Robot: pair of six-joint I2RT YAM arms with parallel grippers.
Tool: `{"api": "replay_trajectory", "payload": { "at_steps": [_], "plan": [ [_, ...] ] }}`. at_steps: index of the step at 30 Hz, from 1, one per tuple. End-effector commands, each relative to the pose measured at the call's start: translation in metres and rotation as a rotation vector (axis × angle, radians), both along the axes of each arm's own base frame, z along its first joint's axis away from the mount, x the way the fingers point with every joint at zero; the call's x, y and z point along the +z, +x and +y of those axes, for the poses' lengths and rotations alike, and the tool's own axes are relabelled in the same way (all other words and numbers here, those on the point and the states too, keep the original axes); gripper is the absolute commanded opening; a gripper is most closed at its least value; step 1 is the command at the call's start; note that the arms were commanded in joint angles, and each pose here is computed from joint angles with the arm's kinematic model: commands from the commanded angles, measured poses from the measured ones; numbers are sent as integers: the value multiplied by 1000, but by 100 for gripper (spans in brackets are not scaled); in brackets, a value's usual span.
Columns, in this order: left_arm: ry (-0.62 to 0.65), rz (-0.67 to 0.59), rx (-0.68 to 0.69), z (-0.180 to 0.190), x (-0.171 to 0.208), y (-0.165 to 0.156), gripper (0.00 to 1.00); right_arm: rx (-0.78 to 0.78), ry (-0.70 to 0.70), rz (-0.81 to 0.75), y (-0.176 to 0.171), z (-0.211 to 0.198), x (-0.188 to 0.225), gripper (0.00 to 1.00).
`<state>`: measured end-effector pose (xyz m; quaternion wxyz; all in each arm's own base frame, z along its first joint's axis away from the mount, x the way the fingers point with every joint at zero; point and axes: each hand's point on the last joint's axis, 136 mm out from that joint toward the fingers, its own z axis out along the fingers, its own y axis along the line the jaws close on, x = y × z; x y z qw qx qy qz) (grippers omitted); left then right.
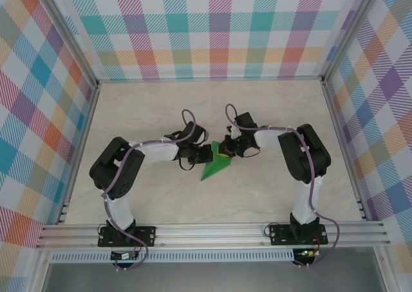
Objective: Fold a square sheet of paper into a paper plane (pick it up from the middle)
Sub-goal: Fourth fold the wing at the center of the table.
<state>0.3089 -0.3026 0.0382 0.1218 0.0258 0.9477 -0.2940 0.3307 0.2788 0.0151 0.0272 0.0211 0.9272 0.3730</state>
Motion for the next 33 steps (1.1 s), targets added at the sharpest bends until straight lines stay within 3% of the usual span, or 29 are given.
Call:
{"api": "replay_trajectory", "payload": {
  "at_steps": [1, 8, 22, 33],
  "plan": [
    [-106, -23, 48, -15, 39, 0, 8, -45, -160, 88, -13, -25, -39, 1],
    [-171, 10, 113, -26, 40, -12, 9, -49, -174, 100, -14, -27, -42, 1],
    [-73, 78, 226, -9, -11, -17, 8, -51, -199, 120, -17, -31, -48, 1],
    [-44, 112, 244, 6, -25, -33, 8, -52, -218, 139, -21, -34, -53, 1]
  ]
}}
